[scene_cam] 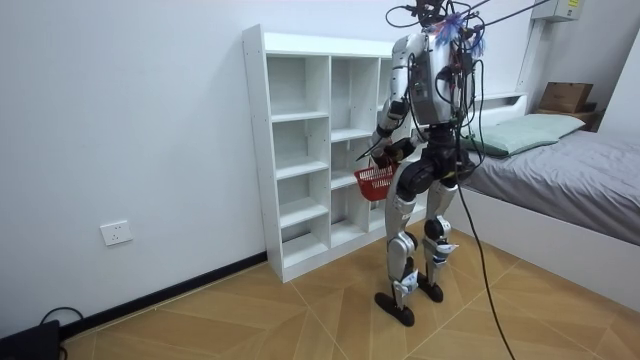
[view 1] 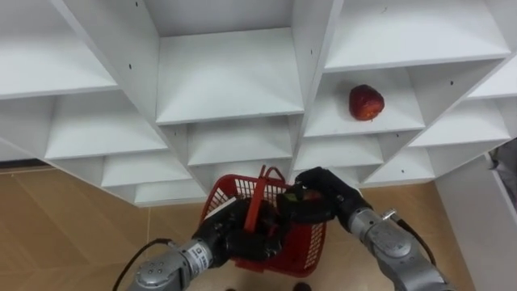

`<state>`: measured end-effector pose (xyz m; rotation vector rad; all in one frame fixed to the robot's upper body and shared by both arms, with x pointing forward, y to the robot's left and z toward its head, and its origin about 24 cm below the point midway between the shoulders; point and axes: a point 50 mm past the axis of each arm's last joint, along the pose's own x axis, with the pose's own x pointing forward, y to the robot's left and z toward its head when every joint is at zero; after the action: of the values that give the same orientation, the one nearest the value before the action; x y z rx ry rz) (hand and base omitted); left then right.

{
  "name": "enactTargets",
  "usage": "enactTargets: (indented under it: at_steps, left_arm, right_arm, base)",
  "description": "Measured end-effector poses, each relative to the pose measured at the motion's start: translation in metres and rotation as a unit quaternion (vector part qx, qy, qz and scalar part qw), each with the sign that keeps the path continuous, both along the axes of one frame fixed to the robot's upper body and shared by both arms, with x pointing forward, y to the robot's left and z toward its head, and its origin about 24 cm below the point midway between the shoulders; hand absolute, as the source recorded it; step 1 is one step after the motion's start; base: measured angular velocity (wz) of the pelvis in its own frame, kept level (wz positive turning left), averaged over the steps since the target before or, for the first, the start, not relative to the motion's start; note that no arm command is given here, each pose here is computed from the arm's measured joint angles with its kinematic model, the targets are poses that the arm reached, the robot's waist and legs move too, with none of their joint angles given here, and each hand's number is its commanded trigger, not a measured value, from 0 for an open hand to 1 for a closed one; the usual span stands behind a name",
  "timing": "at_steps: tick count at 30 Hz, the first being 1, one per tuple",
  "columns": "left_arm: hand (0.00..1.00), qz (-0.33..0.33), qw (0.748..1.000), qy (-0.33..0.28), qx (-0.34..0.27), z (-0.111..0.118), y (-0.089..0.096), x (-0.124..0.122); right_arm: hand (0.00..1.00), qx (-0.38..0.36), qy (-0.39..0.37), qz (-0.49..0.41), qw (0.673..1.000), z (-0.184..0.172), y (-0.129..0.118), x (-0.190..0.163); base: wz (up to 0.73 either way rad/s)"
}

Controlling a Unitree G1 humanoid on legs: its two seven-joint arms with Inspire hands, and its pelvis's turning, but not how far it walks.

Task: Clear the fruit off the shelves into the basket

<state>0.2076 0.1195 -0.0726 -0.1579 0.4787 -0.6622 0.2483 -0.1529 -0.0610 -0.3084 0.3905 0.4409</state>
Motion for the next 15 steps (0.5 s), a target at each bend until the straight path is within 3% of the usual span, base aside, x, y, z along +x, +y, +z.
enactTargets:
  at_steps: [4,5,6,7,8,15]
  left_arm:
    - [1.0,-0.001,1.0,0.0,0.0,-0.0001,-0.0005,-0.0002]
    - [1.0,-0.001,1.0,0.0,0.0,-0.0001,-0.0005,-0.0003]
    - [1.0,-0.001,1.0,0.0,0.0,-0.0001,-0.0006,-0.0003]
    - [1.0,-0.001,1.0,0.0,-0.001,0.0,-0.0007,-0.0002]
    - [1.0,-0.002,1.0,0.0,-0.001,0.0001,-0.0008,0.0001]
    - [1.0,-0.013,1.0,0.01,0.002,-0.0023,-0.0042,-0.0029]
  right_arm:
    - [0.78,-0.002,-0.001,-0.003,1.0,-0.0002,0.0,-0.0001]
    - [0.64,-0.002,-0.002,-0.004,1.0,-0.0002,0.0,0.0]
    - [0.35,-0.003,-0.002,-0.006,1.0,-0.0002,-0.0001,0.0]
    - [0.14,-0.002,-0.003,-0.007,1.0,-0.0001,0.0001,0.0001]
    - [0.0,-0.002,-0.002,-0.008,1.0,-0.0002,0.0001,0.0001]
    - [0.0,0.017,0.019,-0.024,0.999,-0.008,0.0022,-0.0036]
  base:
    - [0.0]
    - [0.0]
    - [0.0]
    - [0.0]
    - [0.0]
    - [0.0]
